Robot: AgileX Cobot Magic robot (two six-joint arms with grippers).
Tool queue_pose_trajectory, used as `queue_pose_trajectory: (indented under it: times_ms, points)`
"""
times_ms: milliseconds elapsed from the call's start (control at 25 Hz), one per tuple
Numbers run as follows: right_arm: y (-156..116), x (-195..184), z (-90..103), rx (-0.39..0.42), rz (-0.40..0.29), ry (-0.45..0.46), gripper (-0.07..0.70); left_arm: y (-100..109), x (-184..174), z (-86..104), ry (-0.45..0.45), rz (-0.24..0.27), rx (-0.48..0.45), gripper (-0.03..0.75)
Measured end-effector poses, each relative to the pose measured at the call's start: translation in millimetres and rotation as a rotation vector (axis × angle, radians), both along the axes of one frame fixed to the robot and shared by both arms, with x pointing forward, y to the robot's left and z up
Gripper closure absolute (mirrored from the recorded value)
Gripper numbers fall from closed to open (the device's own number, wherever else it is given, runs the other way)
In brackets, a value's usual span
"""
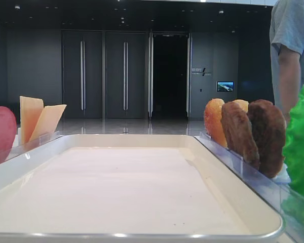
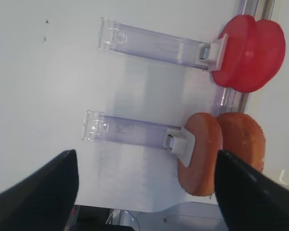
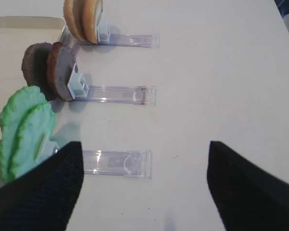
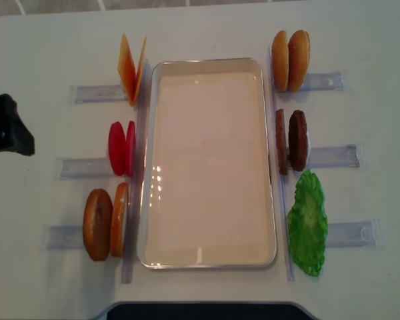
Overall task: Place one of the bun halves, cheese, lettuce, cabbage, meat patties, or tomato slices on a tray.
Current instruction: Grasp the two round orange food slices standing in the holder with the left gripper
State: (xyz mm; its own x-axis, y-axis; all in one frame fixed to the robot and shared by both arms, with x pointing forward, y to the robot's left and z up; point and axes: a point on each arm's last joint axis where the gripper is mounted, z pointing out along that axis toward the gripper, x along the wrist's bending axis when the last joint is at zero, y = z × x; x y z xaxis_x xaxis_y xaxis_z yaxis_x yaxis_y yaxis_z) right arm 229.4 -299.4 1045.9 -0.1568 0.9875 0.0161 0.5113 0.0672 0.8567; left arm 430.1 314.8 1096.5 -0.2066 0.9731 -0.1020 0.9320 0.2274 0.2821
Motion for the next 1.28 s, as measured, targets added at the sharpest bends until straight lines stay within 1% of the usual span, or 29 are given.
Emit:
queue_pose_trajectory:
  times_ms: [160,240,400,440,480,560,680,840,920,1040,1280]
  points:
    - [0,0,0.0,0.000,0.000,0.000,0.096,-24,0,-0.1,0.005,-0.058,0.026,0.034]
    - [0,0,0.0,0.000,0.000,0.000,0.096,-41,-1,-0.1,0.005,-0.085,0.020,0.034]
    - [0,0,0.0,0.000,0.000,0.000,0.096,-69,-7,0.0,0.002,-0.111,0.021,0.034]
    - [0,0,0.0,0.000,0.000,0.000,0.096,-80,-9,-1.3,0.009,-0.117,0.013,0.034]
    - [0,0,0.0,0.000,0.000,0.000,0.096,-80,-9,-1.3,0.009,-0.117,0.013,0.034]
    - [0,0,0.0,0.000,0.000,0.000,0.096,-90,-10,-4.1,0.024,-0.114,0.003,0.034]
    - [0,0,0.0,0.000,0.000,0.000,0.096,-106,-11,-9.6,0.052,-0.125,-0.002,0.034]
    - [0,0,0.0,0.000,0.000,0.000,0.096,-123,-10,-20.5,0.102,-0.130,0.006,0.034]
    - [0,0,0.0,0.000,0.000,0.000,0.096,-131,-9,-26.7,0.128,-0.144,0.019,0.034]
    - [0,0,0.0,0.000,0.000,0.000,0.096,-138,-6,-34.3,0.160,-0.134,0.024,0.034]
    - [0,0,0.0,0.000,0.000,0.000,0.096,-142,-1,-42.9,0.194,-0.126,0.034,0.034]
